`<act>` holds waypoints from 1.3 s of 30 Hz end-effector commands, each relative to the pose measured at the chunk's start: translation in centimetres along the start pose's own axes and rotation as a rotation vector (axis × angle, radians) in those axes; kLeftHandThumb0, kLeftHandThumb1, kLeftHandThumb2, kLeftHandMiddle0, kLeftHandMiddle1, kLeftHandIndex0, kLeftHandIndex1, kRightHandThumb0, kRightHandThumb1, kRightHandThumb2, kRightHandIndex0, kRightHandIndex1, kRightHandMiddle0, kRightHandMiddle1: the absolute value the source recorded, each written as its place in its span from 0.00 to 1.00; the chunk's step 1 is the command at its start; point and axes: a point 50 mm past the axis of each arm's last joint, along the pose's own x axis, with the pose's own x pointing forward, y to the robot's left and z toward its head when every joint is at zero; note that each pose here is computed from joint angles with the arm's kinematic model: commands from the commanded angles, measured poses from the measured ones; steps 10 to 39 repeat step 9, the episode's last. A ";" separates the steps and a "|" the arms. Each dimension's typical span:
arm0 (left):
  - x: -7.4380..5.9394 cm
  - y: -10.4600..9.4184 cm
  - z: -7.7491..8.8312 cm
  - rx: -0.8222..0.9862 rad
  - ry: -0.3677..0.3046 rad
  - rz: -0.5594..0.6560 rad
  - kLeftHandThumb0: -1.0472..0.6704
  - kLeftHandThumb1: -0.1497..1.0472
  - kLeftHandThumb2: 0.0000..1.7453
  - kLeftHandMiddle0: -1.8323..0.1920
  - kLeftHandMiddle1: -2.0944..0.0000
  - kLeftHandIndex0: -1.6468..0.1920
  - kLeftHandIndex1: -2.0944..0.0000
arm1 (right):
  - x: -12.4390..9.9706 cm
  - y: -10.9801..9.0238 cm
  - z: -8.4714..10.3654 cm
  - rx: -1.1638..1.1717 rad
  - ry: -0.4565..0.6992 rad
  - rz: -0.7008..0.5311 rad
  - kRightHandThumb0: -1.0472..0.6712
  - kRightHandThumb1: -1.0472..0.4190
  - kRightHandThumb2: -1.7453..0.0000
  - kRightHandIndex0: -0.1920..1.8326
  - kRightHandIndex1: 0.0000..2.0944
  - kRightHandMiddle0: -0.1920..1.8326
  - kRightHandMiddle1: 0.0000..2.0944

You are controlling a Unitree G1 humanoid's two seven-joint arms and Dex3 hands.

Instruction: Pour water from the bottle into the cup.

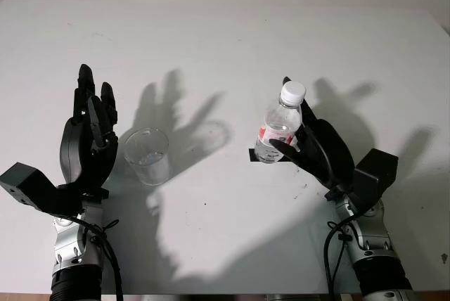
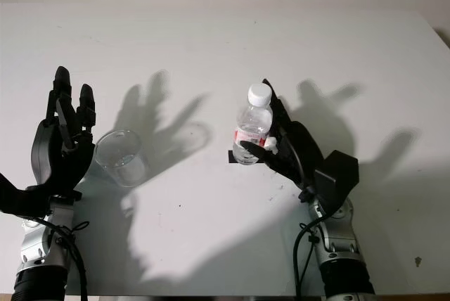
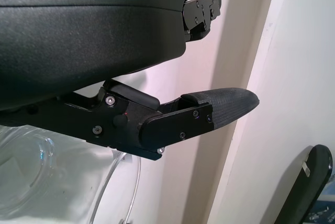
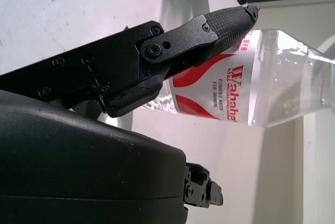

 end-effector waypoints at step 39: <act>-0.5 0.3 -0.2 -0.004 0.009 0.004 0.20 1.00 0.38 1.00 1.00 1.00 1.00 | -1.0 1.7 -0.1 0.018 -0.026 0.068 0.05 0.05 0.97 0.00 0.00 0.00 0.00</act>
